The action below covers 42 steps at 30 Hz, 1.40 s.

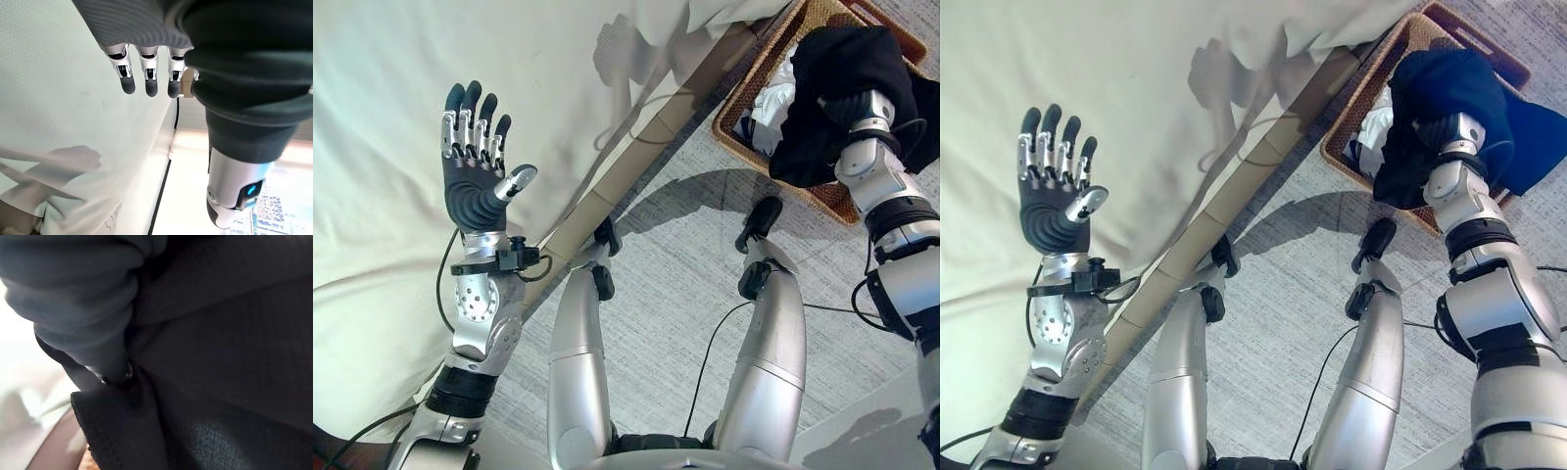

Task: Pick up clothes into the bucket

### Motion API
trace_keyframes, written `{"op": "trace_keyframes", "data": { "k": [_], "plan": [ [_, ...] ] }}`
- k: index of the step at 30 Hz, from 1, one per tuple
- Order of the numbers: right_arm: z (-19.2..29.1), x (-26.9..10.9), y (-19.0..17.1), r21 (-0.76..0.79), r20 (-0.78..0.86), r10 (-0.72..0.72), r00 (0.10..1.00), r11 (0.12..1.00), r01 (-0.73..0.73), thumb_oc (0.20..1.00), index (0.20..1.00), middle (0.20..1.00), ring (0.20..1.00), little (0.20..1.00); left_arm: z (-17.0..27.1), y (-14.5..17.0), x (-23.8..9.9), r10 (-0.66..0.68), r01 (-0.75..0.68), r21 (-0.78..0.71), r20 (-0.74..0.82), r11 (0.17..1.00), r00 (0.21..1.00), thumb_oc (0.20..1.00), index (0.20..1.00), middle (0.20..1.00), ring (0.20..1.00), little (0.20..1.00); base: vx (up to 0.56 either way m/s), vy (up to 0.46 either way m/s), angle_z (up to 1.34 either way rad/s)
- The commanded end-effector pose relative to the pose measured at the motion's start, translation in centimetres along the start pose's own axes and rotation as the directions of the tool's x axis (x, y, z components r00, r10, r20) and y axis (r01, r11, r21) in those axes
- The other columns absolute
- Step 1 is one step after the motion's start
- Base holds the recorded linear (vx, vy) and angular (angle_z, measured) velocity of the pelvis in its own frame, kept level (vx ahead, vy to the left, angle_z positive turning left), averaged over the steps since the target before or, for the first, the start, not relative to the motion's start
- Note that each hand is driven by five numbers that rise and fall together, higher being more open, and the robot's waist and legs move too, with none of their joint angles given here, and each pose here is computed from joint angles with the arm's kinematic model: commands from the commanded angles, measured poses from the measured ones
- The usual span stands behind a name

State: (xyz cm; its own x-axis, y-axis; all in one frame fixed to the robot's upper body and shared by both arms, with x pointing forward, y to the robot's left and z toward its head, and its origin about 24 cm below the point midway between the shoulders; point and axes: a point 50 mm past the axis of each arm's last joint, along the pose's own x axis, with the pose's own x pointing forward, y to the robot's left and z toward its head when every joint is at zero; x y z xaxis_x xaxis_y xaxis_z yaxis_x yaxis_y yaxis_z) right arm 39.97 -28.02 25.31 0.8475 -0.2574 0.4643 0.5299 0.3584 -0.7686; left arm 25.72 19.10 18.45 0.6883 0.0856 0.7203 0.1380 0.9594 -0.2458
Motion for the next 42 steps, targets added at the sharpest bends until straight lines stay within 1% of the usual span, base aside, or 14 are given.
{"op": "trace_keyframes", "data": {
  "k": [1, 5, 6, 7, 8, 13, 17, 28, 33, 35, 36, 38, 39, 42],
  "plan": [
    [1.8, 0.9, -1.5, -0.065, 0.072, -0.056, 0.996, 0.996, 0.061, 0.2, 0.2, 0.2, 0.2, 0.2, 2.6, 0.1, -0.3, 0.015, -0.012, -0.022, 0.137, 1.0, 0.99, 1.0, 1.0, 1.0, 1.0, 1.0, 0.0, 0.0, 0.0],
    [1.4, 0.8, -1.4, -0.079, 0.056, -0.064, 0.996, 0.995, 0.068, 0.2, 0.2, 0.2, 0.2, 0.2, 2.7, 0.2, -0.2, 0.021, -0.019, -0.022, 0.138, 1.0, 0.99, 1.0, 1.0, 1.0, 1.0, 1.0, 0.0, 0.0, 0.0],
    [1.2, 0.8, -1.4, -0.074, 0.042, -0.07, 0.997, 0.995, 0.073, 0.341, 0.341, 0.341, 0.341, 0.341, 2.7, 0.2, -0.2, 0.023, -0.02, -0.022, 0.14, 1.0, 0.99, 1.0, 1.0, 1.0, 1.0, 1.0, 0.0, 0.0, 0.0],
    [1.0, 0.8, -1.4, -0.069, 0.028, -0.075, 0.997, 0.995, 0.076, 0.947, 0.947, 0.947, 0.947, 0.947, 2.6, 0.2, -0.2, 0.025, -0.023, -0.023, 0.137, 0.999, 0.99, 1.0, 1.0, 1.0, 1.0, 1.0, 0.0, 0.0, 0.0],
    [0.8, 0.8, -1.4, -0.069, 0.012, -0.082, 0.997, 0.994, 0.083, 1.0, 1.0, 1.0, 1.0, 1.0, 2.6, 0.2, -0.2, 0.028, -0.025, -0.022, 0.137, 0.999, 0.99, 1.0, 1.0, 1.0, 1.0, 1.0, 0.0, 0.0, 0.0],
    [-0.2, 0.8, -1.6, -0.064, -0.069, -0.095, 0.993, 0.994, 0.09, 1.0, 1.0, 1.0, 1.0, 1.0, 2.6, 0.2, 0.0, 0.035, -0.032, -0.025, 0.141, 0.999, 0.989, 1.0, 1.0, 1.0, 1.0, 1.0, 0.0, 0.0, 0.0],
    [-1.6, 0.5, -1.6, -0.108, -0.128, -0.083, 0.988, 0.992, 0.069, 1.0, 1.0, 1.0, 1.0, 1.0, 2.5, 0.2, 0.1, 0.04, -0.036, -0.03, 0.138, 0.999, 0.99, 1.0, 1.0, 1.0, 1.0, 1.0, 0.0, 0.0, 0.0],
    [-6.8, -2.3, 0.0, -0.013, -0.311, -0.034, 0.95, 0.999, 0.031, 1.0, 1.0, 1.0, 1.0, 1.0, 2.3, 0.6, 0.4, 0.051, -0.05, -0.012, 0.137, 0.999, 0.989, 1.0, 1.0, 1.0, 1.0, 1.0, 0.0, 0.0, 0.0],
    [-8.4, -4.1, 1.6, 0.102, -0.362, -0.023, 0.932, 0.993, 0.064, 1.0, 1.0, 1.0, 1.0, 1.0, 1.9, 1.1, 0.3, 0.07, -0.071, 0.004, 0.129, 0.997, 0.989, 1.0, 1.0, 1.0, 1.0, 1.0, 0.0, 0.0, 0.0],
    [-8.3, -4.7, 2.3, 0.156, -0.349, -0.017, 0.937, 0.985, 0.076, 1.0, 1.0, 1.0, 1.0, 1.0, 1.7, 1.4, 0.2, 0.089, -0.092, 0.019, 0.122, 0.996, 0.988, 1.0, 1.0, 1.0, 1.0, 1.0, -0.04, -0.006, 0.03],
    [-8.3, -5.5, 3.3, 0.213, -0.343, -0.012, 0.939, 0.973, 0.09, 1.0, 1.0, 1.0, 1.0, 1.0, 1.3, 1.9, 0.0, 0.111, -0.116, 0.043, 0.104, 0.992, 0.988, 1.0, 1.0, 1.0, 1.0, 1.0, 0.04, -0.015, 0.04],
    [-8.2, -6.1, 3.8, 0.243, -0.337, -0.01, 0.941, 0.965, 0.097, 1.0, 1.0, 1.0, 1.0, 1.0, 0.9, 2.2, -0.2, 0.124, -0.13, 0.061, 0.087, 0.99, 0.988, 1.0, 1.0, 1.0, 1.0, 1.0, 0.04, 0.004, 0.01],
    [-8.1, -6.9, 4.6, 0.295, -0.326, -0.013, 0.945, 0.949, 0.115, 1.0, 1.0, 1.0, 1.0, 1.0, 0.6, 2.4, -0.4, 0.14, -0.145, 0.068, 0.073, 0.987, 0.988, 1.0, 1.0, 1.0, 1.0, 1.0, 0.0, 0.0, 0.0],
    [-7.4, -9.4, 6.4, 0.384, -0.27, 0.017, 0.963, 0.919, 0.092, 1.0, 1.0, 1.0, 1.0, 1.0, -0.1, 3.0, -0.8, 0.159, -0.162, 0.098, 0.041, 0.982, 0.986, 1.0, 1.0, 1.0, 1.0, 1.0, 0.09, -0.026, 0.03]
  ]
}}
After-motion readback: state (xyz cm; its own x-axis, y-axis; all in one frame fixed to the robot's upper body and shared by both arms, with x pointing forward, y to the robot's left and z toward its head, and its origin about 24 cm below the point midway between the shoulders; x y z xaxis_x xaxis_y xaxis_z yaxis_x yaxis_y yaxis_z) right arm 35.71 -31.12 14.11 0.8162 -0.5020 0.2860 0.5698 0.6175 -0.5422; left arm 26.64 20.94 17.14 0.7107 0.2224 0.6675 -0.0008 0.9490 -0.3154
